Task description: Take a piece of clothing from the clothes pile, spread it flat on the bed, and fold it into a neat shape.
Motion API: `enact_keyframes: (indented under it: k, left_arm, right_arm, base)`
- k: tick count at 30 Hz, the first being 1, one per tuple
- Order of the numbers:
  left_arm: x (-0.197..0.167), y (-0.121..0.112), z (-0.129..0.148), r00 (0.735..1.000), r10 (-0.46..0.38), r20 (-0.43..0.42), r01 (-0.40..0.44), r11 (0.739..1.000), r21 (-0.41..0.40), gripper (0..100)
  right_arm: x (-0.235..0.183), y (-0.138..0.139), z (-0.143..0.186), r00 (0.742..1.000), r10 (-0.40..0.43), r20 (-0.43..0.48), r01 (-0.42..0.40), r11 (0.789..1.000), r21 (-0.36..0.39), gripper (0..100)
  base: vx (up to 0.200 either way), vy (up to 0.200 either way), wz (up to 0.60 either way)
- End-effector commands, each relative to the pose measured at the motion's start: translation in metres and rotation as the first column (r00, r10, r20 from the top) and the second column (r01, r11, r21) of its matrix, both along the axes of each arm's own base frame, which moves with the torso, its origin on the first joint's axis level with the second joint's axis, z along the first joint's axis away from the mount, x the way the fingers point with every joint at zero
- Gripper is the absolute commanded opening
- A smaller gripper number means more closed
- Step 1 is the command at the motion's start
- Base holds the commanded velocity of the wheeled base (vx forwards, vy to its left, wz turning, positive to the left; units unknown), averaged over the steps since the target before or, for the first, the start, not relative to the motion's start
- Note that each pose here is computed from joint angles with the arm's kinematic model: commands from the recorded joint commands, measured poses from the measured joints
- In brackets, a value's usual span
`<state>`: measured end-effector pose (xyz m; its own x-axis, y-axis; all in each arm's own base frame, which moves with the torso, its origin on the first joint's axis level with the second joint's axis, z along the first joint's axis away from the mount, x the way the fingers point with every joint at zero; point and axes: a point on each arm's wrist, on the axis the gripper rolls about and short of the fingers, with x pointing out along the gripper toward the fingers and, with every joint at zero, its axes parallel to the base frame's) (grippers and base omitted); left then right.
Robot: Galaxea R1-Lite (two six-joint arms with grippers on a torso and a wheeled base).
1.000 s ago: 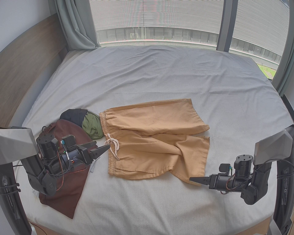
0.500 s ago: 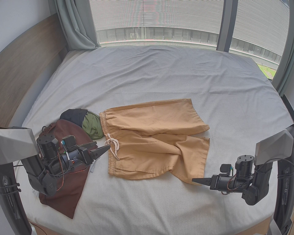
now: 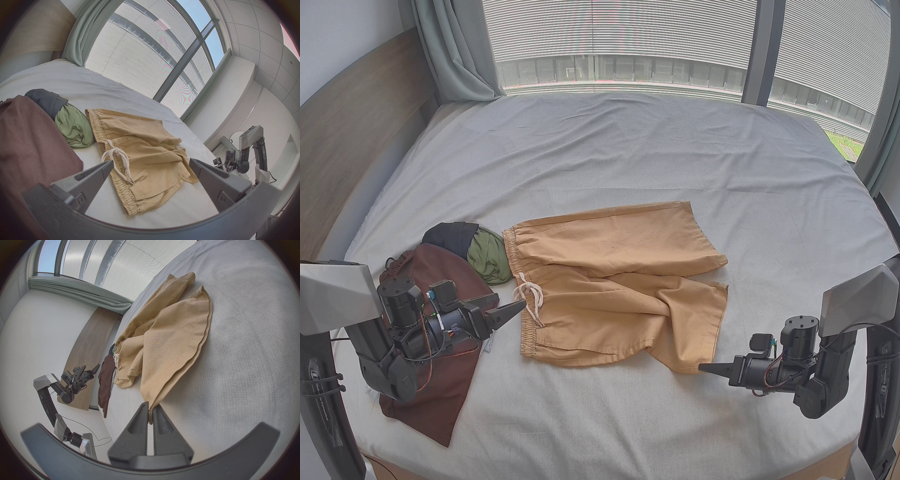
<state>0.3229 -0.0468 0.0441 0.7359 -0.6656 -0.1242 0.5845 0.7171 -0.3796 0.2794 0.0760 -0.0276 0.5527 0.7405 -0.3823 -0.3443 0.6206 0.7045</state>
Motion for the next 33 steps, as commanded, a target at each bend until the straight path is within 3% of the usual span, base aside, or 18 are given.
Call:
enact_keyframes:
  k: [1,9,21,33]
  left_arm:
    - [-0.004,0.001,-0.008,0.999,-0.003,-0.040,0.003,1.000,0.001,100]
    - [-0.013,0.003,-0.033,0.989,-0.014,-0.147,0.015,1.000,0.006,100]
    - [-0.008,-0.001,-0.068,0.970,-0.023,-0.242,0.026,1.000,0.008,100]
    - [0.000,-0.012,-0.091,0.962,-0.024,-0.273,0.032,0.999,0.022,100]
  right_arm:
    - [0.000,0.000,-0.001,1.000,0.001,-0.001,-0.001,1.000,-0.001,0]
    - [0.000,0.000,-0.002,1.000,0.011,0.015,-0.011,1.000,-0.019,0]
    - [0.000,-0.001,-0.003,1.000,0.015,0.024,-0.014,0.999,-0.029,0]
    - [0.000,-0.001,-0.003,1.000,0.015,0.025,-0.014,1.000,-0.028,0]
  base:
    - [0.000,0.000,0.00]
    - [0.000,0.000,0.00]
    - [0.000,0.000,0.00]
    - [0.000,0.000,0.00]
